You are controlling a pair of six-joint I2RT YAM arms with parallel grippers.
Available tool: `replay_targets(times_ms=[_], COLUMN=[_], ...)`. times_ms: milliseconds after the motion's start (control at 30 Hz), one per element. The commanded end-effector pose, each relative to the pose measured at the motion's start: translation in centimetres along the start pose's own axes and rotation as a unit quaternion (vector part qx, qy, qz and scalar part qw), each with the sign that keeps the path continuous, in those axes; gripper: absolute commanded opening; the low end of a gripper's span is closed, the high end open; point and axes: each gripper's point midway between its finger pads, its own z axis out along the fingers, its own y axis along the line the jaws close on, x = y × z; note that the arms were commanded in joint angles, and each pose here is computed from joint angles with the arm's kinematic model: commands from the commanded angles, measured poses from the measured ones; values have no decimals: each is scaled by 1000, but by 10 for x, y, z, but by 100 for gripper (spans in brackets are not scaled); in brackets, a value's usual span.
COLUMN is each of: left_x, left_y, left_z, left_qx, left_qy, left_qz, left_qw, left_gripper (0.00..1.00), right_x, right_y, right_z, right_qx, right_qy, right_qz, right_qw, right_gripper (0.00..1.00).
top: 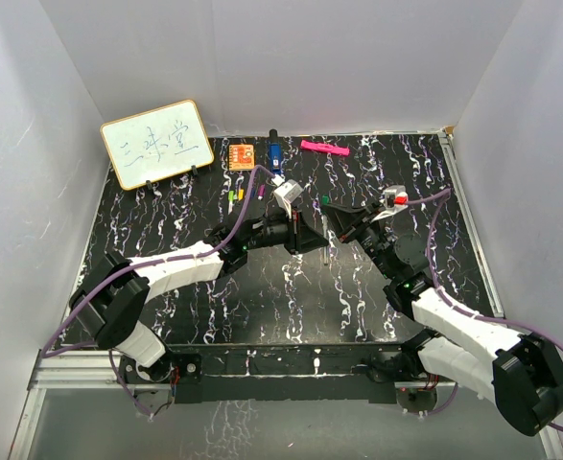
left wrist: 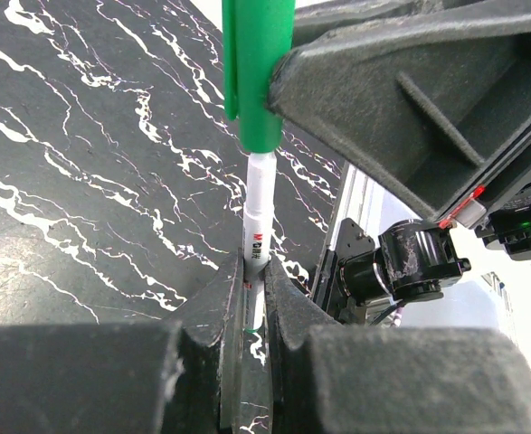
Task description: Insert the pens into the pen caps
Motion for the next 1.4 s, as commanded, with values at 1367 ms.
replay_targets(times_ms=[1367], left_x=[-118], left_y=[-46], left_z=[-42], left_qx=[46], left_qy=[-138], left_qz=[62], left_qw=[987], left_gripper=[0], right_x=[53], right_y=[23], right_z=[-5], right_qx=[-95], right_qy=[134], right_qz=[-31], right_qw=[986], right_gripper=[0])
